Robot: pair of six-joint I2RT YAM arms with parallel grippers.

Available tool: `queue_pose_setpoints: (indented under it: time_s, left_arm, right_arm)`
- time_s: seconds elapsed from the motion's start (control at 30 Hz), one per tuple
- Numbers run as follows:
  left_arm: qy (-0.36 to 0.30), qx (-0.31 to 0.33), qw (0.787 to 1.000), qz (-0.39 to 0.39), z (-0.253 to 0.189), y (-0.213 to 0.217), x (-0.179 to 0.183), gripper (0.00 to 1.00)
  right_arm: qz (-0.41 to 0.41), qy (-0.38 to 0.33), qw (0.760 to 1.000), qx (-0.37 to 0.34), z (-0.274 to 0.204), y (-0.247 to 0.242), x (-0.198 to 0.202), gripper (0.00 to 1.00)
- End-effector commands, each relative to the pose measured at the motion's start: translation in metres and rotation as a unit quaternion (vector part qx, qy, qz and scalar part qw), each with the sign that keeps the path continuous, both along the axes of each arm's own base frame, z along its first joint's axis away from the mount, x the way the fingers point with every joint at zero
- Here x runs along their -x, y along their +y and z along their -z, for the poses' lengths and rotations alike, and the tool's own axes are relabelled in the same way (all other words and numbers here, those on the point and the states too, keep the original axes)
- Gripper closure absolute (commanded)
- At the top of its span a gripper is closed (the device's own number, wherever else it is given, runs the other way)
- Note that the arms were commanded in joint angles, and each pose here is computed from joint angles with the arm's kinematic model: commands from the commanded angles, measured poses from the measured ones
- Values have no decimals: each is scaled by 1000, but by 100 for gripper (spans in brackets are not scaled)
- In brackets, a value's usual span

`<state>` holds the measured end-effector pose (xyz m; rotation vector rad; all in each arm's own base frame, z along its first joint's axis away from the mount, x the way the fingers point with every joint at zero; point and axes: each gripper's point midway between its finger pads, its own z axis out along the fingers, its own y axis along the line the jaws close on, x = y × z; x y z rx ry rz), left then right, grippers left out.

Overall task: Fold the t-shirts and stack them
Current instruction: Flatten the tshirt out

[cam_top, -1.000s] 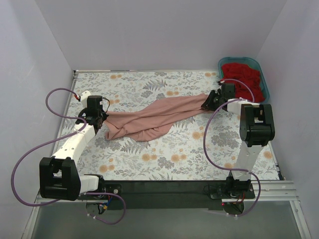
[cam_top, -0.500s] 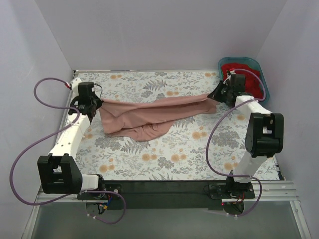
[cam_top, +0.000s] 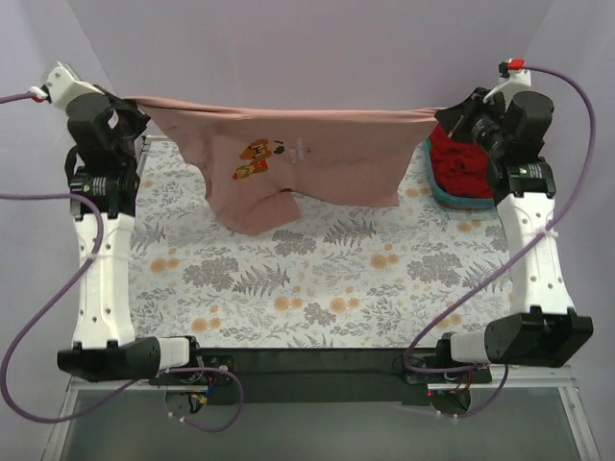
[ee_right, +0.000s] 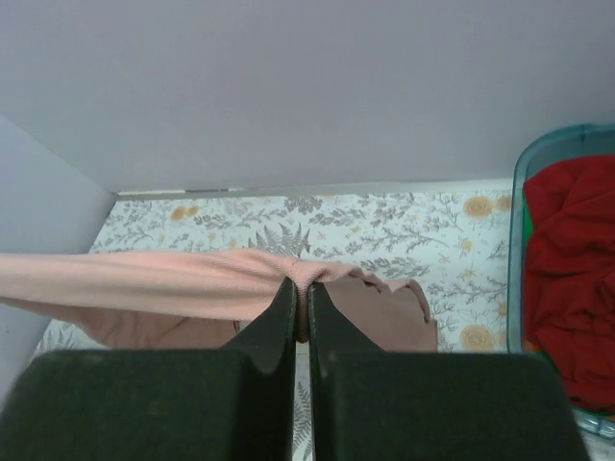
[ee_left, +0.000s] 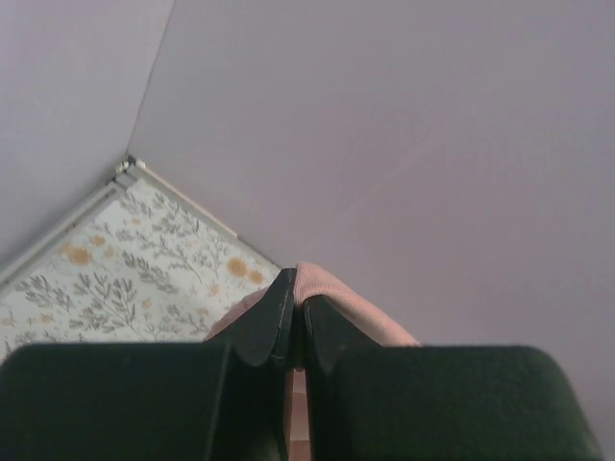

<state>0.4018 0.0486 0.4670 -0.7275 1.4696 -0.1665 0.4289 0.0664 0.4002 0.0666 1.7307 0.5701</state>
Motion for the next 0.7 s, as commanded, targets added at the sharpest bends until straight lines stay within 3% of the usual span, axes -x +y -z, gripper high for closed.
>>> queue_pose_setpoints:
  time_s: [0.0,0.27,0.37,0.5,0.67]
  left_arm:
    - [-102,-45,991,-70,-85,25,91,100]
    - [-201,-107,968,-110,-172,31,209,100]
    - [-229,-123,960,-103,-192,26,232,100]
    - [-231,-135,961,-73,-196,15,221,100]
    - [-158,-136,978,1,-146,-4,142,100]
  right_arm:
    - [47,-67,995,51,-52,-24,47,99]
    - [88,-165,977,105,-126,-37,137,99]
    - [88,-184,972,117,-143,-36,158,99]
    - [86,-193,970,124,-149,-35,163,99]
    - [57,-146,979,126,-114,-30,130,99]
